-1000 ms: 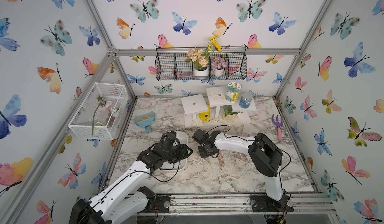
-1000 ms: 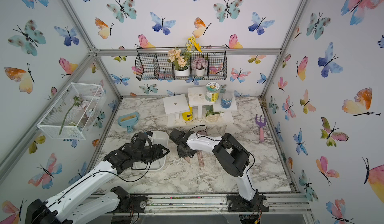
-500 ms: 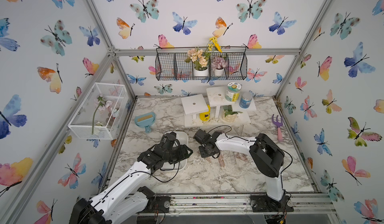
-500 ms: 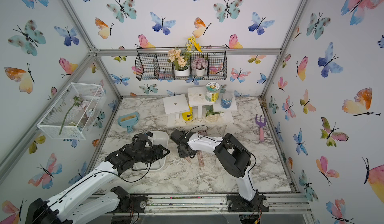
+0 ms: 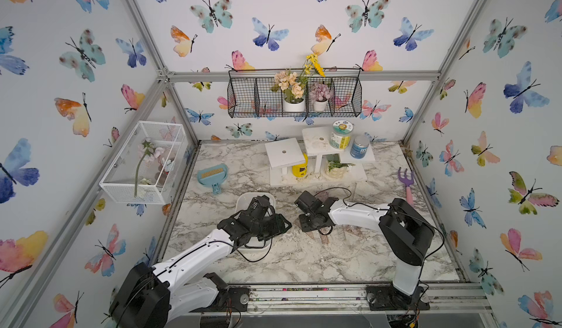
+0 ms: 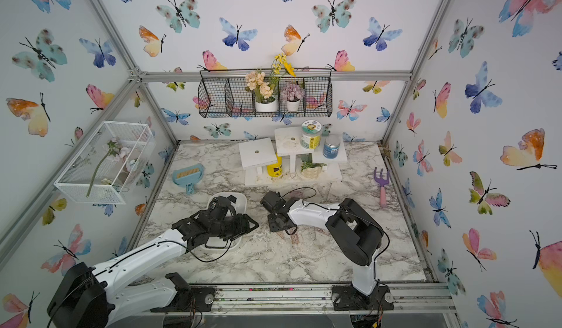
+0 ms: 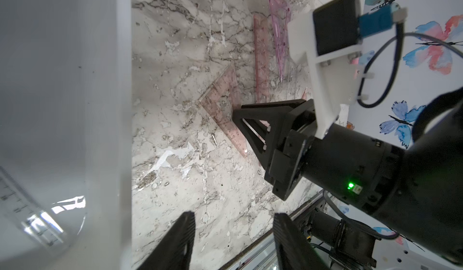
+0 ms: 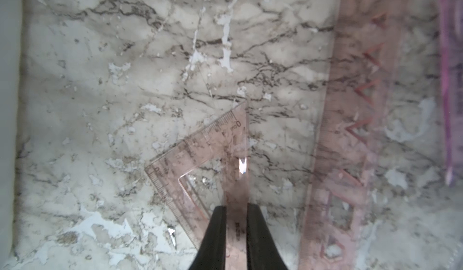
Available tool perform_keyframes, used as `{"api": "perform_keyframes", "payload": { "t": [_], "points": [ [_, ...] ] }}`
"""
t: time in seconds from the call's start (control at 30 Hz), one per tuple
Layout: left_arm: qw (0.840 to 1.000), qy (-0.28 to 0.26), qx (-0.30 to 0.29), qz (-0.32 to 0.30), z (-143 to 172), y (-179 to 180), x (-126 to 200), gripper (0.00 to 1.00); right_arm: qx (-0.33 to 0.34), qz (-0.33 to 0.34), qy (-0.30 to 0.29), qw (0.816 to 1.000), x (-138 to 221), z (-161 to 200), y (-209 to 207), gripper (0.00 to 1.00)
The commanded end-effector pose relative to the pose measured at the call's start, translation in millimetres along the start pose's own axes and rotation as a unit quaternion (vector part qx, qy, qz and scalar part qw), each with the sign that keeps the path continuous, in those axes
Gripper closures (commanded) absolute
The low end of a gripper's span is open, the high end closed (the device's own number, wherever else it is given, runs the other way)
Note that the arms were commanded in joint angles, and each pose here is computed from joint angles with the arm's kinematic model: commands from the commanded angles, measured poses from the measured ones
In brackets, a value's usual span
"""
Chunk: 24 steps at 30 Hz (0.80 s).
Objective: Put the scattered rulers into the storage box
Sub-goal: Pick up the ruler from the center of the board.
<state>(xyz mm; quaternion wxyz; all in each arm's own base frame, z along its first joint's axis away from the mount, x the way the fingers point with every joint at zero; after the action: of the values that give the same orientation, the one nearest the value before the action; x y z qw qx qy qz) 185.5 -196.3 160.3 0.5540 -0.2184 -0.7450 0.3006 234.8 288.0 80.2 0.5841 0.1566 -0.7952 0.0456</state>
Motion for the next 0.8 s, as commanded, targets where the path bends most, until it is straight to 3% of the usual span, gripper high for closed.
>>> {"api": "perform_keyframes", "payload": {
  "t": [0.0,0.77],
  "points": [
    [1.0,0.001,-0.005,0.02,-4,-14,-8,0.45,-0.018,0.027,0.072,0.997,-13,32,-29,0.85],
    [1.0,0.011,0.007,-0.028,-22,0,-69,0.49,-0.046,-0.03,0.081,0.995,-24,49,-47,0.87]
  ]
}}
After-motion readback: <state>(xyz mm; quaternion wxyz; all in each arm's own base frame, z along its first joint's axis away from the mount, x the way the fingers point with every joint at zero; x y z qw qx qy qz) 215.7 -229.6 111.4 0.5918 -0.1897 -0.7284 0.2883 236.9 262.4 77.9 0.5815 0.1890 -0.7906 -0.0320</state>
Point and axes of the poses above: each gripper's point midway between its finger pads, its own x axis back along the fingers, its own y axis along the line the jaws close on, z = x × y, the point moved 7 cm from there along x, back along the fingers
